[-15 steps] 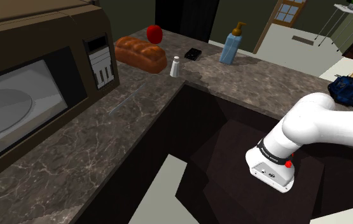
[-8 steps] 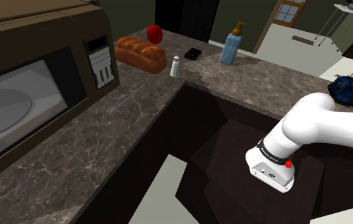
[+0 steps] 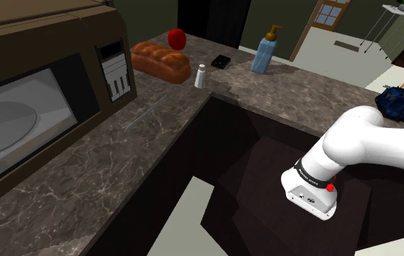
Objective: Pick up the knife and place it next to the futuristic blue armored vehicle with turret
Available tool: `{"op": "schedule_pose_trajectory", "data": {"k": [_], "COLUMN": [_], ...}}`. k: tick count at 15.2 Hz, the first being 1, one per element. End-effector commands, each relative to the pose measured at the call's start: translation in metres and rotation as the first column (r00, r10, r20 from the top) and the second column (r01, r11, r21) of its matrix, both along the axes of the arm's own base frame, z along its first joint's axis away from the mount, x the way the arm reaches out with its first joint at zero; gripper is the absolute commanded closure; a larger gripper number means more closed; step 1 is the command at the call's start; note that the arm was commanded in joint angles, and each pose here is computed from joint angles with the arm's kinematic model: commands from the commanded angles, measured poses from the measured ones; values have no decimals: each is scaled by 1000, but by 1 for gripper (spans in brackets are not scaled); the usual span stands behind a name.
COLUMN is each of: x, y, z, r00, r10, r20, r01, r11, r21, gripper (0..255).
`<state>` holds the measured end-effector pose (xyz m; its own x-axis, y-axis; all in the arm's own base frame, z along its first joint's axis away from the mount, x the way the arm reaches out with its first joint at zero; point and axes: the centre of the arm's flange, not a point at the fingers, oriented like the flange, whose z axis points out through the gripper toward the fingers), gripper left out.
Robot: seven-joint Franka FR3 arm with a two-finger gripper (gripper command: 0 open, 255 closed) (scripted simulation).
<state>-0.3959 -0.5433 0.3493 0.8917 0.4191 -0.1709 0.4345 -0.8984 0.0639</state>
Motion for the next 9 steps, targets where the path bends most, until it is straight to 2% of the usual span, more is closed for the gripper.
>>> {"op": "schedule_pose_trajectory", "data": {"k": [1, 5, 9], "x": [0, 0, 6], "y": [0, 0, 7], "z": [0, 0, 49], "r00": [1000, 1000, 1000], "r10": [0, 0, 0], "r20": [0, 0, 0], "r01": [0, 0, 0], "r11": [1000, 1000, 1000], "r21": [0, 0, 0], "gripper": [0, 0, 0]}}
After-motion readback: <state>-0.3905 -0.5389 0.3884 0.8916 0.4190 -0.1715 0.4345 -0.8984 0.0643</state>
